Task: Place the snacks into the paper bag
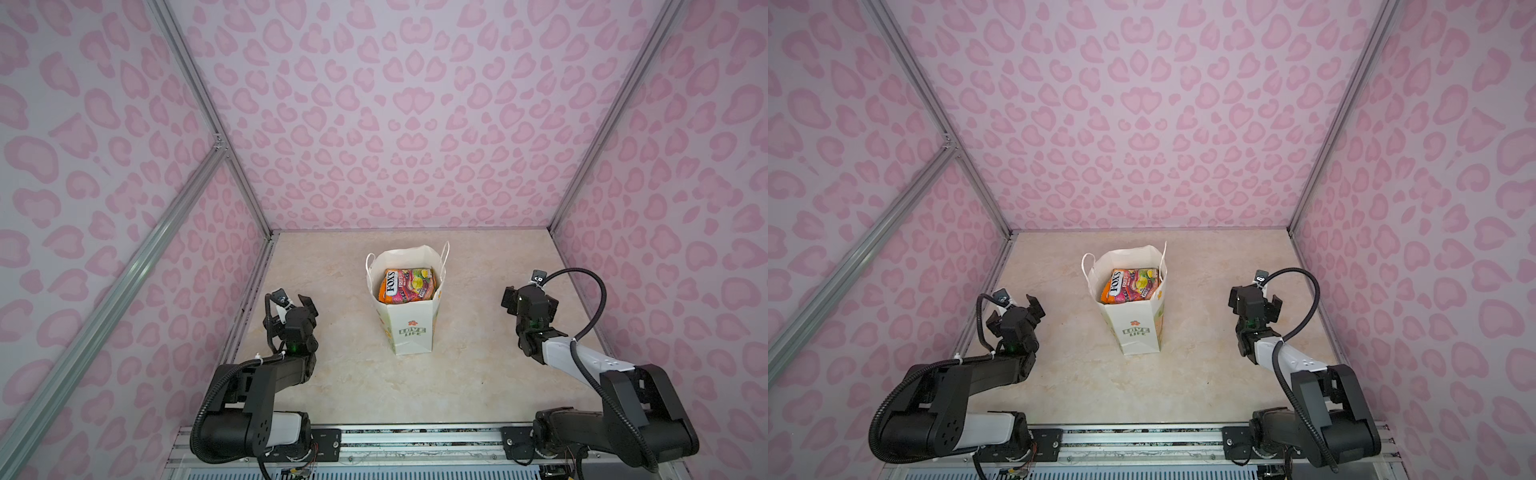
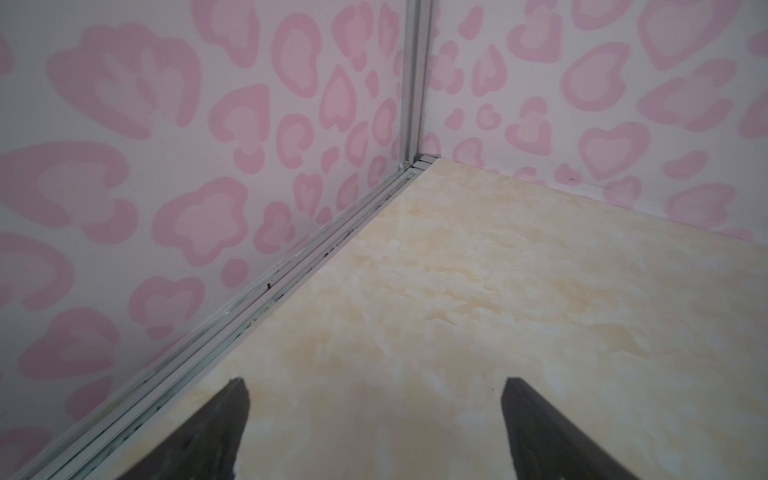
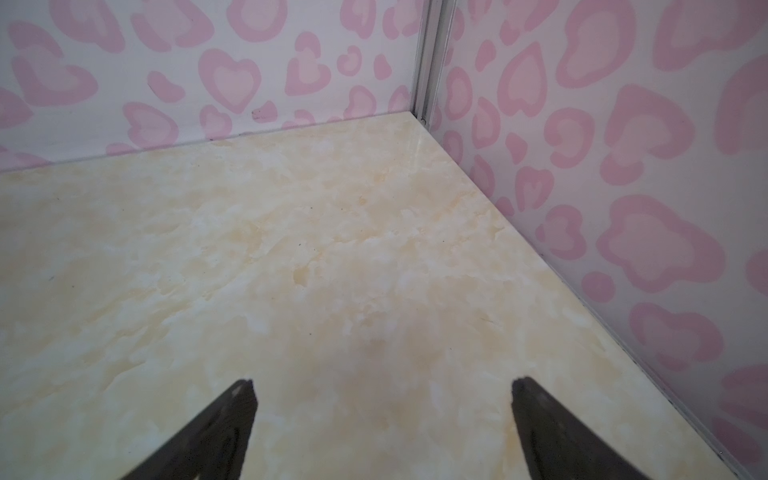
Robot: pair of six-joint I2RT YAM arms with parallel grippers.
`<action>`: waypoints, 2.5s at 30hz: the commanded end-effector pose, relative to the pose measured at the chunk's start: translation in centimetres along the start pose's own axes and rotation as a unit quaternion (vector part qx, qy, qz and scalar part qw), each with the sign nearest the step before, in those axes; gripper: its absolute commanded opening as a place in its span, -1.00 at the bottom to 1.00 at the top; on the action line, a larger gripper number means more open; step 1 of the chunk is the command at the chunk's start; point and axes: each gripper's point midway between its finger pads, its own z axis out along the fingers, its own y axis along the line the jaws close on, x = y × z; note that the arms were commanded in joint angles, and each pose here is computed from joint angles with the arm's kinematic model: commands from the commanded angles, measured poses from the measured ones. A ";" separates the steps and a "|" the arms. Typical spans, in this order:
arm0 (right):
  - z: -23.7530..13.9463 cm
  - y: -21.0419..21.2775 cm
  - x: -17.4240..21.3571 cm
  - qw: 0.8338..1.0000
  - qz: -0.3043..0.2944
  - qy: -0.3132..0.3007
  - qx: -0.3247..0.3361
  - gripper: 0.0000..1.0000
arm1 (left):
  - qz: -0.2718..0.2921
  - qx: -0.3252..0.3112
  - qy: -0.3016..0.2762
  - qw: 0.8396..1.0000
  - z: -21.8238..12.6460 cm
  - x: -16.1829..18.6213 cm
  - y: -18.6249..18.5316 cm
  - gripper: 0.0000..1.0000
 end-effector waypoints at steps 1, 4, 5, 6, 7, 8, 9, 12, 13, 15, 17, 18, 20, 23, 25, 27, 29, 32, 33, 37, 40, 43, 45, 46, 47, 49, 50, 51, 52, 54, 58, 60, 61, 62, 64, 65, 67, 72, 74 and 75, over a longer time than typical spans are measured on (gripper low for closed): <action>0.7 0.4 -1.2 0.999 -0.031 -0.031 0.005 0.96 | 0.025 0.102 -0.030 0.994 -0.3 -1.0 -3.6 0.94; 0.9 0.5 -1.0 0.998 -0.047 -0.052 0.004 0.96 | 0.031 0.108 -0.020 0.993 0.0 -0.2 -4.0 0.95; 0.8 0.7 -1.0 0.996 -0.049 -0.069 -0.005 0.96 | 0.025 0.104 -0.037 0.994 0.0 -0.7 -3.8 0.95; 0.6 0.8 -1.0 0.995 -0.049 -0.088 -0.014 0.96 | 0.028 0.105 -0.032 0.994 0.1 -0.5 -3.9 0.95; 0.4 0.9 -1.1 0.993 -0.049 -0.106 -0.019 0.97 | 0.032 0.107 -0.019 0.994 0.3 -0.3 -4.0 0.95; 0.4 0.9 -0.6 0.993 -0.048 -0.105 -0.020 0.97 | 0.028 0.104 -0.025 0.994 0.5 -0.5 -4.0 0.95; 0.6 1.1 -0.5 0.993 -0.047 -0.107 -0.027 0.97 | 0.029 0.105 -0.016 0.994 0.7 -0.4 -4.0 0.95; 1.0 1.3 -0.2 0.994 -0.045 -0.092 -0.044 0.97 | 0.021 0.111 -0.004 0.994 1.2 -0.2 -3.9 0.95; 1.2 1.4 -0.2 0.993 -0.042 -0.091 -0.054 0.98 | 0.018 0.112 -0.003 0.994 1.3 -0.3 -3.8 0.95; 1.4 1.8 0.4 0.992 -0.032 -0.083 -0.089 0.97 | 0.017 0.113 0.000 0.993 1.3 -0.2 -3.8 0.95; 1.8 1.3 0.9 0.992 -0.018 -0.084 -0.093 0.99 | 0.017 0.112 0.000 0.994 1.4 -0.2 -3.8 0.95; 1.7 1.4 0.8 0.990 -0.019 -0.094 -0.101 0.99 | 0.017 0.112 0.001 0.994 1.4 -0.2 -3.8 0.95; 1.9 1.6 1.1 0.992 -0.025 -0.071 -0.106 0.99 | 0.017 0.112 0.002 0.994 1.4 -0.1 -3.8 0.95; 2.1 1.7 0.9 0.989 -0.017 -0.083 -0.118 0.99 | 0.014 0.116 0.006 0.993 1.6 -0.1 -3.8 0.95; 2.3 1.6 1.1 0.990 -0.014 -0.068 -0.120 0.99 | 0.013 0.116 0.005 0.993 1.6 -0.1 -3.7 0.95; 2.3 1.6 1.1 0.990 -0.012 -0.073 -0.122 0.99 | 0.014 0.117 0.005 0.993 1.5 -0.1 -3.7 0.95; 2.3 1.6 1.1 0.990 -0.012 -0.071 -0.124 0.99 | 0.015 0.116 0.004 0.993 1.5 -0.1 -3.7 0.95; 2.2 1.7 1.0 0.989 -0.016 -0.078 -0.128 0.99 | 0.021 0.114 0.000 0.993 1.3 -0.1 -3.8 0.95; 2.1 1.8 1.1 0.988 -0.017 -0.075 -0.131 0.99 | 0.020 0.115 -0.001 0.993 1.3 -0.2 -3.9 0.95; 1.4 2.2 1.0 0.987 -0.034 -0.092 -0.129 0.99 | 0.020 0.115 -0.001 0.993 1.2 -0.2 -3.9 0.95; 1.4 2.2 1.0 0.987 -0.034 -0.093 -0.126 0.99 | 0.020 0.115 -0.002 0.993 1.2 -0.2 -3.8 0.95; 1.4 2.2 0.9 0.987 -0.033 -0.093 -0.126 0.99 | 0.020 0.115 -0.001 0.993 1.2 -0.2 -3.8 0.95; 1.4 2.2 1.0 0.987 -0.032 -0.092 -0.128 0.99 | 0.020 0.115 -0.002 0.993 1.3 -0.2 -3.9 0.95; 1.4 2.2 1.0 0.987 -0.032 -0.092 -0.128 0.99 | 0.020 0.115 -0.002 0.993 1.3 -0.2 -3.8 0.95; 1.4 2.2 0.9 0.987 -0.032 -0.093 -0.128 0.99 | 0.020 0.115 -0.002 0.993 1.3 -0.2 -3.8 0.95; 1.4 2.2 1.0 0.987 -0.033 -0.091 -0.128 0.99 | 0.020 0.115 -0.001 0.993 1.3 -0.2 -3.8 0.95; 1.4 2.2 1.0 0.987 -0.033 -0.092 -0.129 0.99 | 0.020 0.115 -0.002 0.993 1.3 -0.2 -3.9 0.95; 1.4 2.2 0.9 0.987 -0.033 -0.092 -0.129 0.99 | 0.020 0.115 -0.001 0.993 1.3 -0.2 -3.8 0.95; 1.4 2.2 1.0 0.987 -0.033 -0.092 -0.129 0.99 | 0.020 0.114 -0.001 0.993 1.3 -0.2 -3.8 0.95; 1.4 2.2 1.0 0.987 -0.033 -0.091 -0.129 0.99 | 0.020 0.115 -0.001 0.993 1.3 -0.2 -3.8 0.95; 1.5 2.2 0.9 0.987 -0.033 -0.092 -0.128 0.99 | 0.020 0.115 -0.001 0.993 1.2 -0.2 -3.8 0.95; 1.5 2.2 1.0 0.987 -0.033 -0.091 -0.129 0.99 | 0.020 0.115 -0.001 0.993 1.2 -0.2 -3.8 0.95; 1.5 2.2 1.0 0.987 -0.033 -0.091 -0.129 0.99 | 0.020 0.115 -0.001 0.993 1.3 -0.2 -3.8 0.95; 1.5 2.2 0.9 0.987 -0.033 -0.091 -0.129 0.99 | 0.020 0.114 -0.001 0.993 1.3 -0.2 -3.8 0.95; 1.5 2.2 1.0 0.987 -0.033 -0.091 -0.129 0.99 | 0.020 0.115 -0.001 0.993 1.2 -0.2 -3.8 0.95; 1.5 2.2 1.0 0.987 -0.033 -0.091 -0.129 0.99 | 0.020 0.115 -0.002 0.993 1.3 -0.2 -3.8 0.95; 1.5 2.2 1.0 0.987 -0.033 -0.091 -0.128 0.99 | 0.020 0.115 -0.002 0.993 1.3 -0.2 -3.8 0.95; 1.5 2.2 1.0 0.987 -0.033 -0.091 -0.128 0.99 | 0.019 0.119 0.009 0.993 1.7 0.0 -4.0 0.95; 1.5 2.2 1.0 0.987 -0.033 -0.091 -0.129 0.99 | 0.018 0.119 0.007 0.993 1.6 -0.1 -3.9 0.95; 1.5 2.2 1.0 0.987 -0.033 -0.091 -0.129 0.99 | 0.018 0.121 0.004 0.993 1.4 -0.1 -3.9 0.95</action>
